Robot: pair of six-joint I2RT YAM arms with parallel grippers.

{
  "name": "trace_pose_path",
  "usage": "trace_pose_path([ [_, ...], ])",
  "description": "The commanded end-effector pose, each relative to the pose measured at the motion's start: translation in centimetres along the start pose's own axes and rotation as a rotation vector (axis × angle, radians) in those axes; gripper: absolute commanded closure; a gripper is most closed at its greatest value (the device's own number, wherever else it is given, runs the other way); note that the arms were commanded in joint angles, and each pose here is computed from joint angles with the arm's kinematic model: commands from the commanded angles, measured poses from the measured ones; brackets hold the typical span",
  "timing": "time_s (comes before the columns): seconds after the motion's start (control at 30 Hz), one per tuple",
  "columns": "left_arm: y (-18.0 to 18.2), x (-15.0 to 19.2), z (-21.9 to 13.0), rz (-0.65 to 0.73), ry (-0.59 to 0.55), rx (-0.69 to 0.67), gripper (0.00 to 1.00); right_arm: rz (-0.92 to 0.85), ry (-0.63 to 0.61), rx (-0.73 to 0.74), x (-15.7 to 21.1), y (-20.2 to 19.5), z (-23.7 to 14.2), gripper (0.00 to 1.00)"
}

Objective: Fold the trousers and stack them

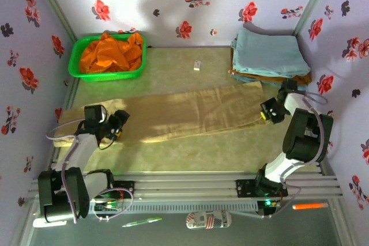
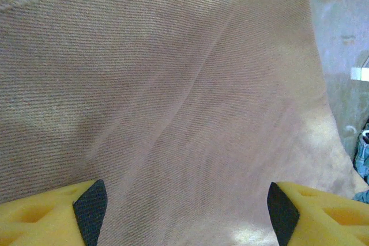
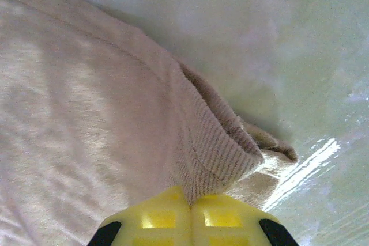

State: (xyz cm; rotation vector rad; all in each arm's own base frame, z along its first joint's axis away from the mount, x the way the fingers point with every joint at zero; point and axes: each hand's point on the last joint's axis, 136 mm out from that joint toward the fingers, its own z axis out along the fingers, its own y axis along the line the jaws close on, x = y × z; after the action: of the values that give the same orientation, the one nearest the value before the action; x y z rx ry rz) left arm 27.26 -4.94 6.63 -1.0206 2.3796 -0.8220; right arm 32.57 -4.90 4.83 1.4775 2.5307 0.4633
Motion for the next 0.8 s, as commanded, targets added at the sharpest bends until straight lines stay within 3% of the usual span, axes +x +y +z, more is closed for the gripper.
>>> trace_pose_path([
  [0.0,-0.1,0.4,0.3,0.006,0.018,0.015,0.23,-0.045,-0.057,-0.015,-0.9,0.9,-2.5,1.00],
  [0.23,-0.2,0.4,0.4,0.012,0.025,0.021,0.23,-0.070,-0.103,0.051,-0.3,-1.3,-3.6,1.00],
  [0.5,0.1,0.8,0.4,0.015,0.036,0.016,0.22,-0.058,-0.039,0.142,2.5,-5.8,-0.8,1.00],
  [0.6,0.0,0.8,0.3,0.019,0.042,0.013,0.22,-0.068,-0.007,0.160,3.2,-6.4,-0.4,0.83],
  [0.67,-0.2,0.7,0.1,0.022,0.040,0.013,0.22,-0.073,-0.035,0.166,2.8,-6.4,-1.2,0.62],
  [0.77,-0.7,0.7,-0.5,0.035,0.044,0.011,0.22,-0.086,-0.084,0.127,2.3,-5.0,-3.2,0.59],
])
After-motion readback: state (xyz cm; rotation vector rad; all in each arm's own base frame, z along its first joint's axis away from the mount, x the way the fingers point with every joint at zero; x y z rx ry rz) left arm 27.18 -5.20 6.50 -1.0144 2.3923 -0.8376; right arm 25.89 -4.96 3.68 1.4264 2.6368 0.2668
